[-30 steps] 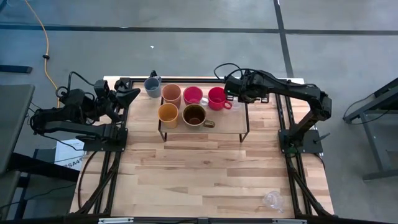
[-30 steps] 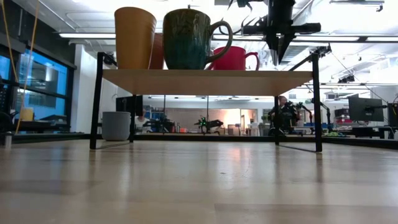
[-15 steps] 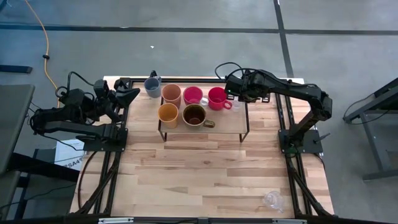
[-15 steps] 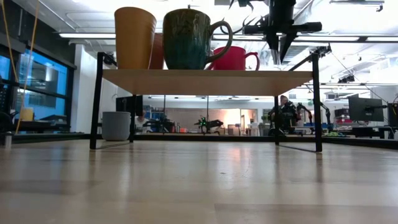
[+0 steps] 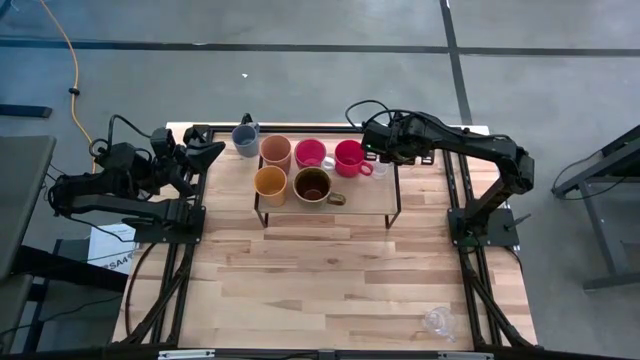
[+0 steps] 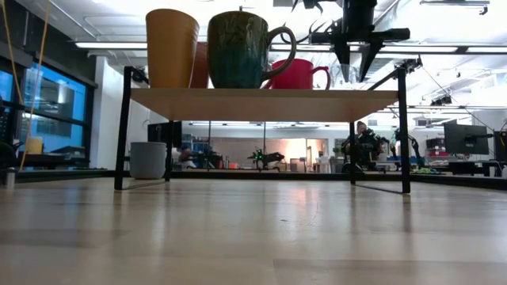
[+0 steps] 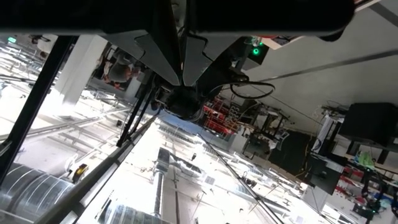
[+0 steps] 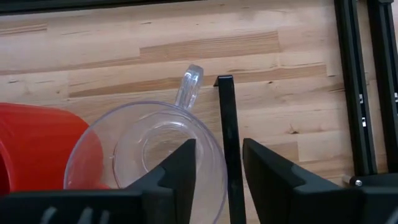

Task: Stack small to large cups/mugs on shelf
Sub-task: Put the gray mug on the shelf

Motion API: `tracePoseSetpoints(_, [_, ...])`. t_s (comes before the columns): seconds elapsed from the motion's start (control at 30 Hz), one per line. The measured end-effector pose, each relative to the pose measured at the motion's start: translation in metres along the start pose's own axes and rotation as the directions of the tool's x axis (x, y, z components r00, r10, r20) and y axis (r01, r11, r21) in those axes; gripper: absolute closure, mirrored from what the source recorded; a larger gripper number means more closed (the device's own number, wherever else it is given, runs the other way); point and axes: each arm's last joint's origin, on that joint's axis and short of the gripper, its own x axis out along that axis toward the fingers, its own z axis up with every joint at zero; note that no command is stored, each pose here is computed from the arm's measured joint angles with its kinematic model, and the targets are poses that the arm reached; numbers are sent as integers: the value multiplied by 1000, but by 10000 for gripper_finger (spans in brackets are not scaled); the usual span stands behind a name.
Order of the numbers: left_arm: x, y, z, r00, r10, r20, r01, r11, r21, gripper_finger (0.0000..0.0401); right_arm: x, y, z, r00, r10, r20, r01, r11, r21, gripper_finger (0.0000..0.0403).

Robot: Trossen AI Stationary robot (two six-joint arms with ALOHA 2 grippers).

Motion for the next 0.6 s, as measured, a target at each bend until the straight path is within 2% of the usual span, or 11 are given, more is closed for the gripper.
tracePoseSetpoints(0.4, [0, 0, 0, 1000, 0, 0, 0, 1000, -6, 394, -22, -21, 5, 997, 59, 50, -58, 998, -22, 257])
tracePoseSetpoints(0.5, [0, 0, 0, 1000, 0, -1, 0, 1000, -6, 394, -32, -31, 8, 992, 88, 87, -80, 992, -96, 253])
tracePoseSetpoints(0.6, [0, 0, 0, 1000, 1, -2, -1, 1000, -5, 394, -44, -43, 8, 986, 129, 108, -103, 970, -222, 251])
